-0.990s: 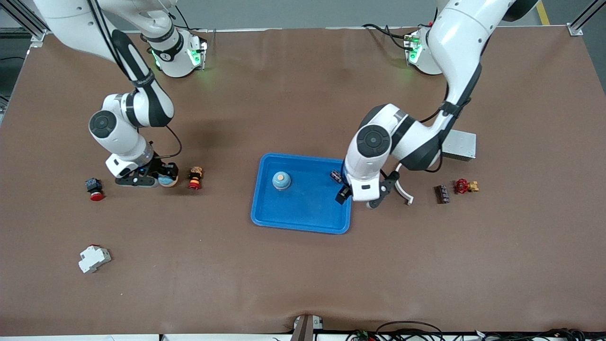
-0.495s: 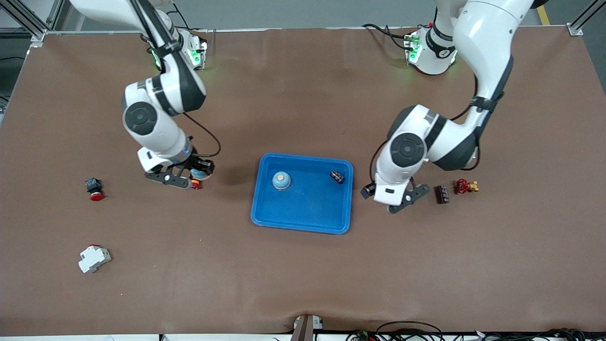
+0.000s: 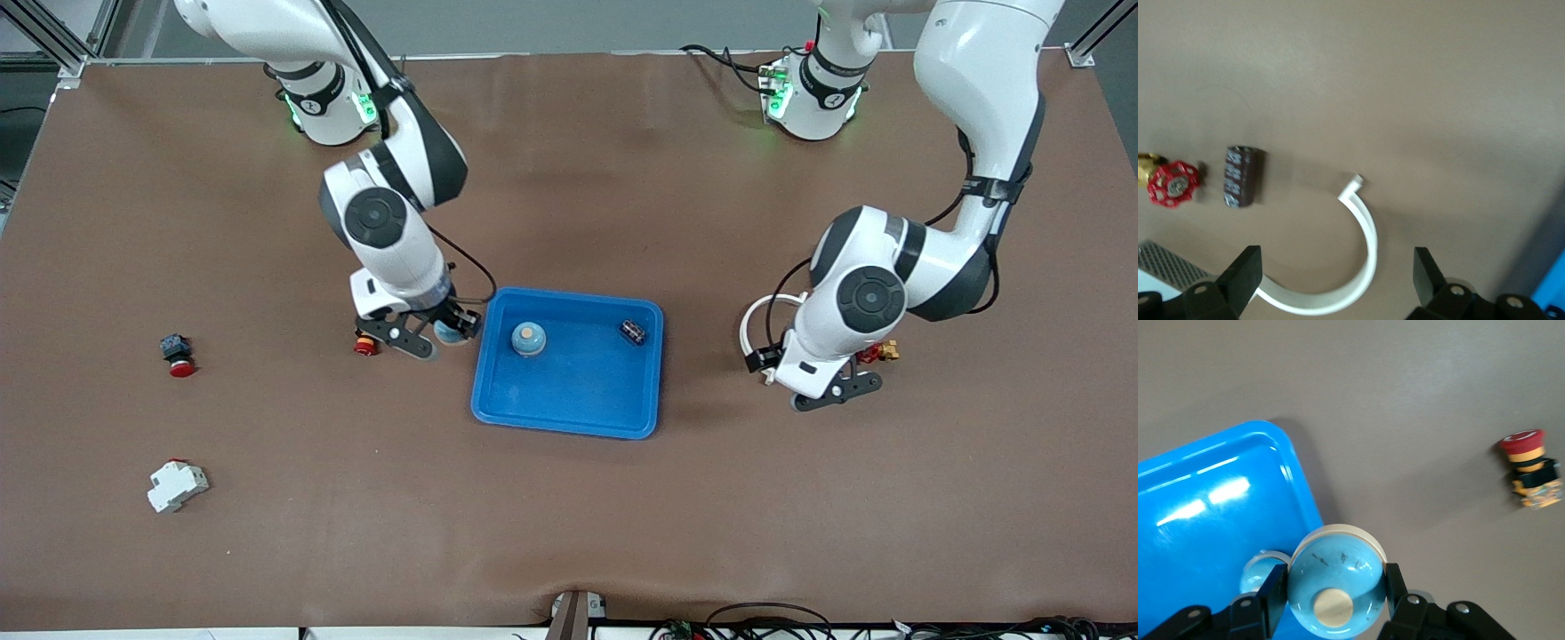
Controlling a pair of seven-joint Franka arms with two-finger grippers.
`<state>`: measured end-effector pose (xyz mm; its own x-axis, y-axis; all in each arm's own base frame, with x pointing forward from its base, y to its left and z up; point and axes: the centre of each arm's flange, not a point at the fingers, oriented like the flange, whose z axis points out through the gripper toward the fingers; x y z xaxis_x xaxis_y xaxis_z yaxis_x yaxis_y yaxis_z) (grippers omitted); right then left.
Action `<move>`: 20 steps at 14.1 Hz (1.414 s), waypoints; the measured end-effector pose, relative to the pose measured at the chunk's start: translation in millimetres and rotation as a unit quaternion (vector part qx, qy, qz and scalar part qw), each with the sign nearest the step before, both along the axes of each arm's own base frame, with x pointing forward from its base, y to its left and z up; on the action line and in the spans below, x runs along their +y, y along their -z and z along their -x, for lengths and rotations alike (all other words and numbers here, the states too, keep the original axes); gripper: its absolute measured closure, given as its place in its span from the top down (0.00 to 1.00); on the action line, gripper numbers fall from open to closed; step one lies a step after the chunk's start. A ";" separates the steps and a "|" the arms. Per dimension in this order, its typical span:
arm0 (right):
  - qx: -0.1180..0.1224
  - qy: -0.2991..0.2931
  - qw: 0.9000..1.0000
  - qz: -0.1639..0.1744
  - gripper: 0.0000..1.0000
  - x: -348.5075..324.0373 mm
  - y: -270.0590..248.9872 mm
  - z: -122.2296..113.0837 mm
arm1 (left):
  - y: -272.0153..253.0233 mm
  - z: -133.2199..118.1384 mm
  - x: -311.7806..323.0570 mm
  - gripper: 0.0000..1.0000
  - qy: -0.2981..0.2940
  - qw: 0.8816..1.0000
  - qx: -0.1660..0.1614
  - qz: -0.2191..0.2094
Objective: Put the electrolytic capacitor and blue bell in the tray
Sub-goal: 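Carry the bell to the tray while the left gripper reaches the second capacitor, then lower the bell into the tray while the left gripper grasps the capacitor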
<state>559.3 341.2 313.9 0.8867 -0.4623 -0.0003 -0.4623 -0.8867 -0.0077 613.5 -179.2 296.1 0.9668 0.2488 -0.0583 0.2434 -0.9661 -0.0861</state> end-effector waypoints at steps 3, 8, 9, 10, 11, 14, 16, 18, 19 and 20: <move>0.008 0.028 1.000 0.013 0.63 38.4 11.9 -21.6 | 13.7 -4.0 29.2 1.00 0.014 0.999 -0.034 -0.004; -0.003 0.058 0.998 0.012 0.63 54.7 34.1 -49.9 | 40.2 -1.2 92.1 1.00 0.021 0.998 -0.059 -0.029; -0.006 0.065 0.998 0.011 0.63 56.0 38.1 -55.3 | 43.2 -1.2 100.7 1.00 0.025 0.997 -0.060 -0.029; -0.007 0.070 0.997 0.011 0.63 57.7 42.9 -59.7 | 47.2 -1.3 107.1 1.00 0.028 0.997 -0.063 -0.025; -0.008 0.075 0.997 0.011 0.63 59.4 49.0 -63.3 | 52.1 -0.8 110.0 1.00 0.031 0.997 -0.065 -0.021; -0.015 0.088 0.996 0.007 0.63 64.4 73.5 -71.3 | 67.6 3.7 99.5 1.00 0.041 0.997 -0.059 -0.010; -0.023 0.092 0.995 0.001 0.63 66.4 90.0 -74.2 | 76.2 9.5 91.6 1.00 0.046 0.998 -0.050 -0.006; -0.026 0.096 0.995 -0.001 0.63 68.6 101.4 -75.8 | 83.5 15.1 91.0 1.00 0.047 0.998 -0.042 -0.004; -0.026 0.098 0.995 -0.002 0.63 70.6 105.7 -75.9 | 86.3 16.7 92.3 1.00 0.046 0.998 -0.040 -0.001; -0.026 0.102 0.995 -0.002 0.63 72.8 109.0 -75.9 | 88.9 17.5 94.7 1.00 0.043 0.998 -0.038 0.004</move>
<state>635.2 414.1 204.9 0.7740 -0.6319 0.0407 -0.6307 -0.7751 -0.0385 596.0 -84.5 207.3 0.9863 0.1645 0.0153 0.1651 -0.9843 -0.0629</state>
